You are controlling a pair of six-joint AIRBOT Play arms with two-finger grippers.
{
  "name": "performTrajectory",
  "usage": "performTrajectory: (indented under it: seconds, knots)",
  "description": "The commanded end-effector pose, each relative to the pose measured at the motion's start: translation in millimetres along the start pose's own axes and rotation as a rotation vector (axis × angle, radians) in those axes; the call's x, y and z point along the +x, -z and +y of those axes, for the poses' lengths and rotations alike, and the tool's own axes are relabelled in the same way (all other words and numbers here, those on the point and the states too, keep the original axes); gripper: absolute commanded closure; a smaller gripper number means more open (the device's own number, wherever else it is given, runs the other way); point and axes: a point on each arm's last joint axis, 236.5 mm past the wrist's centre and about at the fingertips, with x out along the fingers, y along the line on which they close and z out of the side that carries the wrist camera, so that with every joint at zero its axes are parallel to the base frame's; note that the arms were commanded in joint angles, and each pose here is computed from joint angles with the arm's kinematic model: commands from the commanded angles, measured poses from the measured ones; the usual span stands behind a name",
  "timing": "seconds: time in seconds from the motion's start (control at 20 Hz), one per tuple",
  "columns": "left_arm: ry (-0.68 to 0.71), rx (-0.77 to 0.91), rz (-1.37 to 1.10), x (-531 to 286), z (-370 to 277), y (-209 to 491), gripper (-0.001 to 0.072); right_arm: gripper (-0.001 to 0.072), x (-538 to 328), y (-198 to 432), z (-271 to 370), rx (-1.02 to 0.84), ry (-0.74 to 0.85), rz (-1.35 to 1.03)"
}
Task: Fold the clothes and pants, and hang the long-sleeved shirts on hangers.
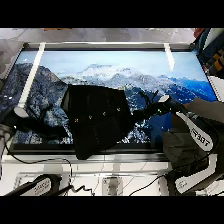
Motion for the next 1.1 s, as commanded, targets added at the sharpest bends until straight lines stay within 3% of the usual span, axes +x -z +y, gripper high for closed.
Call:
performTrajectory:
  seconds: [0.0, 0.1, 0.2, 0.45, 0.5, 0.55, 0.65, 0.85, 1.05]
  knots:
    - [0.109, -0.047, 0.037, 42, -10, 36, 0.0021, 0.0682, 0, -2, 1, -0.011, -0.002, -0.006]
    - [0.140, -0.054, 0.068, 55, -13, 52, 0.0048, 0.0682, -1, -4, 4, -0.004, -0.014, -0.017]
    - [0.157, -0.049, 0.084, 64, -16, 63, 0.0213, 0.0682, -1, -8, 7, 0.005, -0.027, -0.032]
    - [0.117, 0.032, -0.016, 86, -36, 33, 0.0218, 0.0683, -1, -11, 13, 0.018, -0.050, -0.046]
    - [0.101, 0.068, -0.016, 92, -42, 31, 0.0246, 0.0682, -2, -13, 13, 0.016, -0.048, -0.053]
    - [0.086, 0.114, -0.007, 98, -48, 32, 0.0362, 0.0682, -5, -17, 12, 0.007, -0.032, -0.074]
    - [0.072, 0.209, 0.006, 101, -61, 31, 0.0695, 0.0683, -19, -34, 13, -0.027, 0.015, -0.150]
    - [0.030, 0.329, -0.088, 66, -74, -19, 0.0700, 0.0683, -75, -62, 38, -0.162, 0.119, -0.322]
    - [-0.024, 0.414, -0.361, -46, -93, -99, 0.0700, 0.0683, -145, -67, 97, -0.320, 0.160, -0.483]
